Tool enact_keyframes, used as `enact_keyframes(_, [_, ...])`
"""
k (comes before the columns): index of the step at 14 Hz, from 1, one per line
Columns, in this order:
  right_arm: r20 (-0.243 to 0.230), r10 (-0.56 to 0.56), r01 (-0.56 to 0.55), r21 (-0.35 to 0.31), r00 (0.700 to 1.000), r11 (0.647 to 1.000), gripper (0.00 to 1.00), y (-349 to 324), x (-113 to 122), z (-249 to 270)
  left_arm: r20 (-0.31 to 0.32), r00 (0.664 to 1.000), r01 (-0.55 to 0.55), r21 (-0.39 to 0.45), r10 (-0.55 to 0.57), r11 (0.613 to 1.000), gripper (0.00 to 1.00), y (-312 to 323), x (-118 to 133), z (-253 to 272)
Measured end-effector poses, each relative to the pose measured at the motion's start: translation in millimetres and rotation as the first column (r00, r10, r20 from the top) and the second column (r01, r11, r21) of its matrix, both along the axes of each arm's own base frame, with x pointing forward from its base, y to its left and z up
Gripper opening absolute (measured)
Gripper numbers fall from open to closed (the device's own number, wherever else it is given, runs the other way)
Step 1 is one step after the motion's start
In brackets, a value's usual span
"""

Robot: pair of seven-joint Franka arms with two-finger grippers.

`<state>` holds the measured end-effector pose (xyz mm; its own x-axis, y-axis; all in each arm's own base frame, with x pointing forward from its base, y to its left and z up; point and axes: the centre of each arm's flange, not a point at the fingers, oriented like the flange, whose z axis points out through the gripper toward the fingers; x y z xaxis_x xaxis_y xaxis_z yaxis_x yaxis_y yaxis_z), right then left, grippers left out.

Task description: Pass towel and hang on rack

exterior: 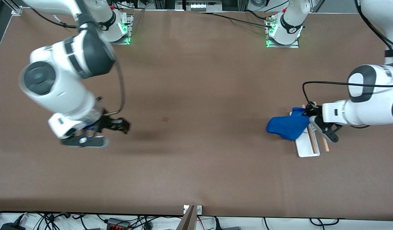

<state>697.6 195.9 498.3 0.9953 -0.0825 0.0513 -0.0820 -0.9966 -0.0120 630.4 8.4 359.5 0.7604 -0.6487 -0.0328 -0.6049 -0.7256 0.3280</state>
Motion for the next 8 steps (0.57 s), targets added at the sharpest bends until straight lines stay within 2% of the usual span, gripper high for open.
enact_keyframes(2, [-0.015, -0.064, 0.064, -0.005, 0.998, 0.998, 1.0, -57, 10, 3, 0.006, 1.0, 0.021, 0.01, -0.021, 1.0, 0.03, 22, 3, -5])
enact_keyframes(4, [-0.016, -0.047, 0.047, -0.011, 0.999, 0.999, 1.0, -114, 12, 14, 0.01, 0.999, 0.038, 0.0, -0.038, 0.999, 0.03, 49, 7, -16])
enact_keyframes(8, [-0.033, 0.011, -0.012, -0.039, 0.999, 0.999, 1.0, -201, -11, 53, 0.013, 0.997, 0.072, 0.013, -0.072, 0.997, 0.03, 99, 7, -29])
